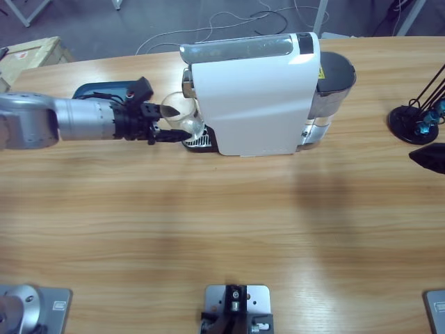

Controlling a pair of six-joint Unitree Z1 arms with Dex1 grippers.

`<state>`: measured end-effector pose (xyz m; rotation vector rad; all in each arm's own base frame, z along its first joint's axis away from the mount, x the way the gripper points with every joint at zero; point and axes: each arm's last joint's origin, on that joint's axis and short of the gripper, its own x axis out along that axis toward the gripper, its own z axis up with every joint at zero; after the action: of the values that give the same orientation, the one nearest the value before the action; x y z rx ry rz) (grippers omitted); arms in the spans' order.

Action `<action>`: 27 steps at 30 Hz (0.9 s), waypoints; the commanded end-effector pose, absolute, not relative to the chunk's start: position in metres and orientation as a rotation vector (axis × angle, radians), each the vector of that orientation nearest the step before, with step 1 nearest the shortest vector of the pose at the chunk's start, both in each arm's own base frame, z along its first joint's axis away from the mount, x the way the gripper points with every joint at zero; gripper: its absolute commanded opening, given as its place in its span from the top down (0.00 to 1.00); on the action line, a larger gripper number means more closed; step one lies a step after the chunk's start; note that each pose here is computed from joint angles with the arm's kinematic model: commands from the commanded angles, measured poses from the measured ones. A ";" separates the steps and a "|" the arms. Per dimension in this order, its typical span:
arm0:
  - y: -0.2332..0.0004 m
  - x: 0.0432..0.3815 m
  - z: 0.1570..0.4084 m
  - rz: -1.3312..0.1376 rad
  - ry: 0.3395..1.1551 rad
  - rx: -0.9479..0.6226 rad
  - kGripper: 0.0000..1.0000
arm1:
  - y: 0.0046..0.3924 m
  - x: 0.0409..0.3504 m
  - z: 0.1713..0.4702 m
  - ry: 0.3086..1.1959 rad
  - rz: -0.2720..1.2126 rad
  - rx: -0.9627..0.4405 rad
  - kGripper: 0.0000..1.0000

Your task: Pour coffee

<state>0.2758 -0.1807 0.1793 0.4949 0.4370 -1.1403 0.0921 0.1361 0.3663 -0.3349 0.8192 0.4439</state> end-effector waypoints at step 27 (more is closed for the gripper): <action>-0.152 0.246 0.203 -1.056 0.419 0.494 0.01 | 0.147 0.097 0.365 0.810 0.433 -0.332 0.00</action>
<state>0.2688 -0.1874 0.1740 0.5209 0.4707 -1.1386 0.0924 0.1366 0.3664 -0.3313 0.8171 0.4444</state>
